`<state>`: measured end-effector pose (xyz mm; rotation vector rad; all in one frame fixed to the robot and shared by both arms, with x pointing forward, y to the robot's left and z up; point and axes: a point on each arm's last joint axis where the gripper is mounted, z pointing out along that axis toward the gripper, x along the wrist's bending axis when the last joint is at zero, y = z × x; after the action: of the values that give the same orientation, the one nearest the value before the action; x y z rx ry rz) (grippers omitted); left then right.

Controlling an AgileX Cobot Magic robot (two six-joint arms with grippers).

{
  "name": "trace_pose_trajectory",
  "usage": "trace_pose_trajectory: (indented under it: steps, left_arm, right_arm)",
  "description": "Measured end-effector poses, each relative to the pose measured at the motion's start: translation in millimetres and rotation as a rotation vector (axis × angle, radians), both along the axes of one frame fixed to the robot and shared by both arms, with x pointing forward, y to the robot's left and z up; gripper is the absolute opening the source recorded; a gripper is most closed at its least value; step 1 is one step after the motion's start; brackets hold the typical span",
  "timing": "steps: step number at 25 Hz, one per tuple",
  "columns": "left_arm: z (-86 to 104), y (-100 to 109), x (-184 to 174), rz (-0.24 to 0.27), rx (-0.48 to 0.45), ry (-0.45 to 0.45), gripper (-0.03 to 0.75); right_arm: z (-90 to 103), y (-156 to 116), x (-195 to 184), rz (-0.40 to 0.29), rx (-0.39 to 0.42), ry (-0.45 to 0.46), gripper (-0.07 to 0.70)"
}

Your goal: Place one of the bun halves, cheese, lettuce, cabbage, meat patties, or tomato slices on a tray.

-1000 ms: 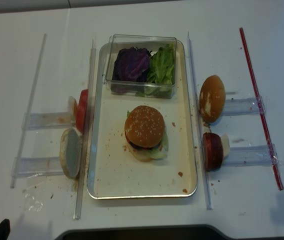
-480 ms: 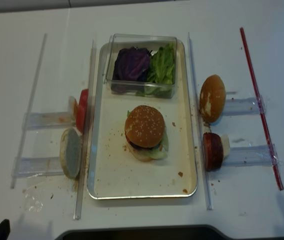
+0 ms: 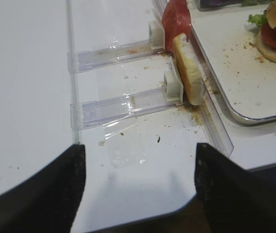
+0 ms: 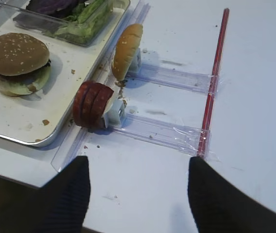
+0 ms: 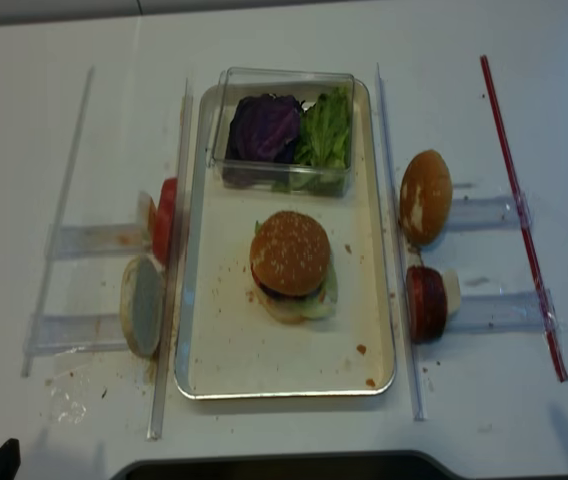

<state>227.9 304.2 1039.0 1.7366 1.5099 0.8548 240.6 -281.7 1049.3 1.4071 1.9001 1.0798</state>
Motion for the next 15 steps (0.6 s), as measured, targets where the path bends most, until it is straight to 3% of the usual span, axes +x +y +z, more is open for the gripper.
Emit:
trace_pose_trajectory:
  steps: [9, 15]
  left_arm:
    - [0.0, 0, 0, 0.000, 0.000, 0.000, 0.438]
    - [0.0, 0, 0, 0.004, 0.000, 0.000, 0.438]
  right_arm:
    - [-0.1, -1, -12, 0.003, 0.010, -0.083, 0.447]
    - [-0.6, -1, -13, 0.005, 0.011, -0.080, 0.447]
